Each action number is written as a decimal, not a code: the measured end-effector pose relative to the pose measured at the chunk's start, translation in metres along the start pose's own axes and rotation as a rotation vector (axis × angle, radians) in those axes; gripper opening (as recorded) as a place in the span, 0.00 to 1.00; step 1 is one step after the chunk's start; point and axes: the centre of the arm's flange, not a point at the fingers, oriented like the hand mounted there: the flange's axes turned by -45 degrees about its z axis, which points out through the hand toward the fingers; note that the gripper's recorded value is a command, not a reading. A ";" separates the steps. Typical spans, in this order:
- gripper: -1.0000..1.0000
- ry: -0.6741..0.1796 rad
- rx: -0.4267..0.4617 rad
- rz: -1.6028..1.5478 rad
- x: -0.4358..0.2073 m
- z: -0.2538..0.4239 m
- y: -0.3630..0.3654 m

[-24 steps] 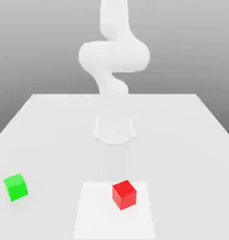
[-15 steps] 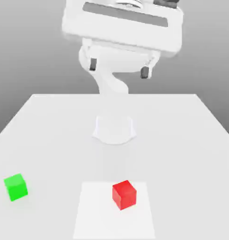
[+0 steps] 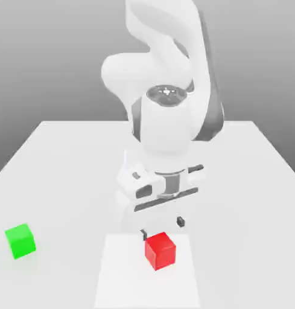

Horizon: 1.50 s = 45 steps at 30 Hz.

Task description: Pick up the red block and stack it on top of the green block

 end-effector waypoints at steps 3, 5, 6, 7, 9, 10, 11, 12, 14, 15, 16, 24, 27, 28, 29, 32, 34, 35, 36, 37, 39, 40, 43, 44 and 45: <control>0.50 -0.001 0.001 0.000 0.000 0.019 0.000; 0.50 -0.004 0.001 -0.001 -0.002 0.033 -0.001; 0.50 -0.006 0.001 -0.003 -0.004 0.040 -0.001; 0.00 -0.008 0.001 -0.003 -0.005 0.044 -0.001; 0.00 -0.008 0.001 -0.003 -0.005 0.044 -0.001; 0.00 -0.008 0.001 -0.003 -0.005 0.044 -0.002; 0.00 -0.009 0.001 -0.003 -0.005 0.044 -0.001; 0.00 -0.009 0.001 -0.003 -0.005 0.044 -0.001; 0.00 -0.008 0.001 -0.003 -0.004 0.043 -0.001; 0.00 -0.006 0.001 -0.002 -0.003 0.038 -0.001; 0.00 -0.004 0.001 -0.001 -0.002 0.032 -0.001; 0.00 -0.006 0.001 -0.002 -0.003 -0.015 -0.001; 0.00 -0.009 0.003 0.015 -0.006 -0.023 0.010; 0.00 -0.009 0.004 0.029 -0.007 -0.025 0.018; 0.00 -0.008 0.004 0.047 -0.009 -0.026 0.028; 0.00 -0.007 0.006 0.127 -0.023 -0.030 0.065; 0.00 -0.007 0.007 0.193 -0.038 -0.032 0.094; 0.00 -0.006 0.007 0.222 -0.045 -0.034 0.107; 0.00 -0.006 0.007 0.246 -0.051 -0.035 0.117; 0.00 -0.006 0.008 0.264 -0.056 -0.036 0.127; 0.00 -0.006 0.008 0.296 -0.066 -0.039 0.143; 0.00 -0.006 0.008 0.315 -0.072 -0.040 0.152; 0.00 -0.006 0.008 0.382 -0.096 -0.044 0.182; 0.00 -0.006 0.007 0.403 -0.104 -0.045 0.191; 0.00 -0.006 0.007 0.424 -0.112 -0.047 0.199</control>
